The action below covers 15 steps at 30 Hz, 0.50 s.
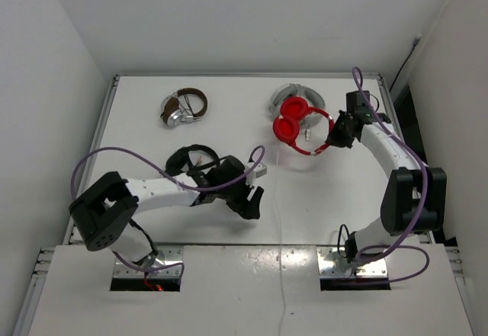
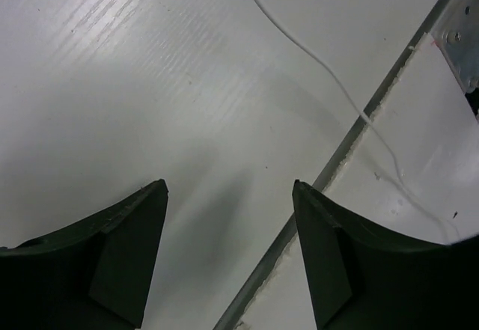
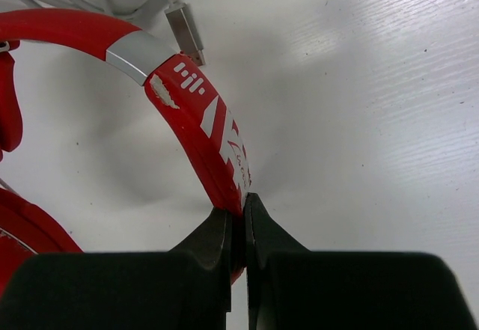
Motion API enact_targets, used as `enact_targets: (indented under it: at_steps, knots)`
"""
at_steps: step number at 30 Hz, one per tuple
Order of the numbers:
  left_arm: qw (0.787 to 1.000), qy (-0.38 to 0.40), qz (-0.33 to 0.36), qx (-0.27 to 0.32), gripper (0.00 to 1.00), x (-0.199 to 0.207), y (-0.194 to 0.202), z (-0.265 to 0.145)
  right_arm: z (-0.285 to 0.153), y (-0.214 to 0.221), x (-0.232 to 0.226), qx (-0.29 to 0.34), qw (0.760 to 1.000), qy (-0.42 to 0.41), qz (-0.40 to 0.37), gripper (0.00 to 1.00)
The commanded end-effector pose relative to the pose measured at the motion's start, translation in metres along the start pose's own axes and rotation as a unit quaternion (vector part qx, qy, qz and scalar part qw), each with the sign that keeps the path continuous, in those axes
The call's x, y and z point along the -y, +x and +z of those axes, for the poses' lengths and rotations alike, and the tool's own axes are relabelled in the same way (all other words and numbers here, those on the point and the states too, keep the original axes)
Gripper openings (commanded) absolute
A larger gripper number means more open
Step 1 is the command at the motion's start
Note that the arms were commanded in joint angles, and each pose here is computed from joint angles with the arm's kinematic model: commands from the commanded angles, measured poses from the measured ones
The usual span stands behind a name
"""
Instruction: Wrap the headphones
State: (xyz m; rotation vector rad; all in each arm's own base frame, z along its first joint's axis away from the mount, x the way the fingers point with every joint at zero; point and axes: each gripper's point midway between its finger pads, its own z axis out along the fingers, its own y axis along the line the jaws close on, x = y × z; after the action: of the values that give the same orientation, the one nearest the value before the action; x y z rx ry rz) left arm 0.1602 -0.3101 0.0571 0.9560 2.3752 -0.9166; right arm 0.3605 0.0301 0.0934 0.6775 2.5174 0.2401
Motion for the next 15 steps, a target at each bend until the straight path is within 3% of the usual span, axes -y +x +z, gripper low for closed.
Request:
enact_targets:
  at_steps: [1,5,10,15]
  knots:
    - [0.997,-0.002,-0.063,0.051,0.73,0.013,-0.033,0.012,-0.006,-0.020,-0.020,0.037,0.998,-0.045,0.036,0.00]
    - [0.990,0.041,-0.122,0.054,0.73,0.031,-0.044,0.025,-0.006,-0.025,-0.014,0.040,0.997,-0.041,0.049,0.00]
    - [0.982,0.109,-0.142,0.064,0.73,0.074,-0.068,0.033,-0.006,-0.027,-0.015,0.044,0.997,-0.043,0.054,0.00]
    - [0.985,0.095,-0.136,0.042,0.73,0.084,-0.066,0.057,-0.002,-0.019,-0.013,0.035,0.996,-0.044,0.064,0.00]
